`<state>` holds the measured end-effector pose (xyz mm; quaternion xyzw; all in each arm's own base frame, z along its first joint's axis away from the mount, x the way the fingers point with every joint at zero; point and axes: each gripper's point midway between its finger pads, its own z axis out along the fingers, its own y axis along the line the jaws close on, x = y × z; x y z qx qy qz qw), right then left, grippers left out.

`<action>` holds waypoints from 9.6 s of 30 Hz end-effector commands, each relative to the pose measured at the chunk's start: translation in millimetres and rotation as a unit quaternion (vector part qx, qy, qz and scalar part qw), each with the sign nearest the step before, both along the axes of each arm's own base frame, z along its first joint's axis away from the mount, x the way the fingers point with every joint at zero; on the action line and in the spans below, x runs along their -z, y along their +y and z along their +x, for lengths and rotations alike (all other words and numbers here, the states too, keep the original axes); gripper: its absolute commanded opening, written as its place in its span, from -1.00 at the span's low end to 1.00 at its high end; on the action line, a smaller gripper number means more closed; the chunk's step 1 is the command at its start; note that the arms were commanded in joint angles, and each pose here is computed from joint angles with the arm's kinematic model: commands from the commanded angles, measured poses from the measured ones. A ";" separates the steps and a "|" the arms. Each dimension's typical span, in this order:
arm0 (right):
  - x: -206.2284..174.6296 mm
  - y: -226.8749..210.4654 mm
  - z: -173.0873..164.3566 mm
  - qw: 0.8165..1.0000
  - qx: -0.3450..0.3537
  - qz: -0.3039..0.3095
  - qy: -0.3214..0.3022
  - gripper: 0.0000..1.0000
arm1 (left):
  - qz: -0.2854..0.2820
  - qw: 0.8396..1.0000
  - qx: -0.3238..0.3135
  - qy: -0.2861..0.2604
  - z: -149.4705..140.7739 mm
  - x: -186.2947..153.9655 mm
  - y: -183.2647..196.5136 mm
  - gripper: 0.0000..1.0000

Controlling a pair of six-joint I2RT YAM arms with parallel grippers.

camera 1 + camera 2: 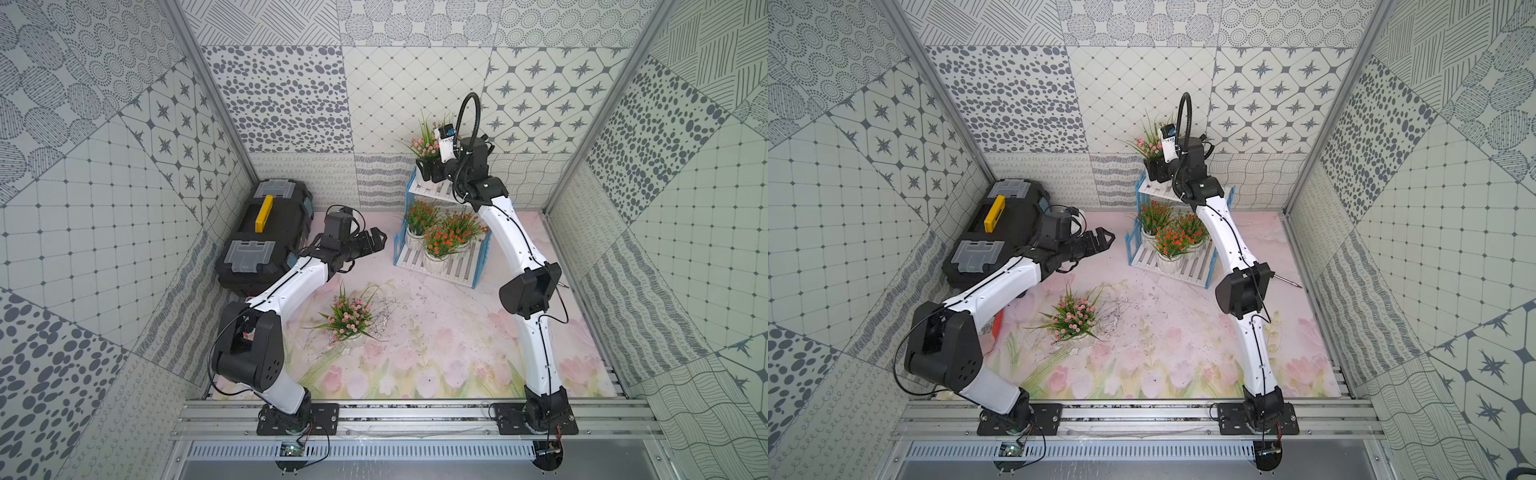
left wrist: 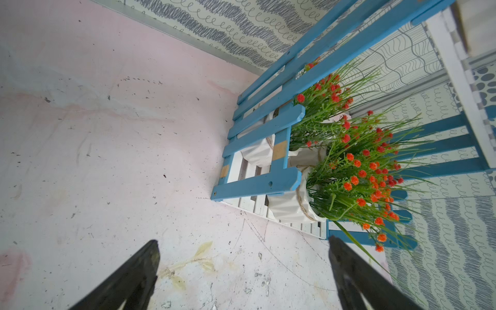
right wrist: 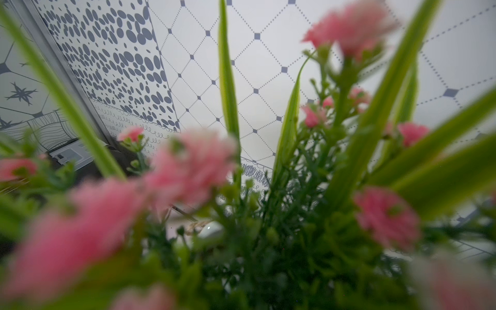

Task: Place the baby's breath potted plants on the rack by color
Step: Place the baby's breath potted plant on the rack, then pick up the baby's breath potted plant from the center of the board, then place the baby's breath potted plant on the rack.

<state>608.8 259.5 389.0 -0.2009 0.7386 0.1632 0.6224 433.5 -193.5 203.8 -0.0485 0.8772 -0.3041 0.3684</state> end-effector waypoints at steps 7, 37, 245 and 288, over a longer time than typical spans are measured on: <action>-33.0 0.4 -0.2 0.998 -0.008 0.019 -0.055 0.78 | -0.014 1.000 0.012 -0.024 2.7 -12.7 -6.7 0.97; -81.6 -5.8 -24.4 0.991 -0.044 0.053 -0.111 0.96 | -0.012 0.999 0.007 -0.029 1.6 -16.0 -4.2 0.97; -68.3 -50.0 -152.2 0.992 0.033 0.025 -0.119 0.60 | -0.027 0.991 -0.130 -0.013 -34.3 -29.0 86.3 0.97; -43.7 -144.5 -53.9 0.989 0.131 0.027 -0.066 0.61 | -0.036 0.992 -0.124 -0.002 -23.1 -19.0 80.7 0.97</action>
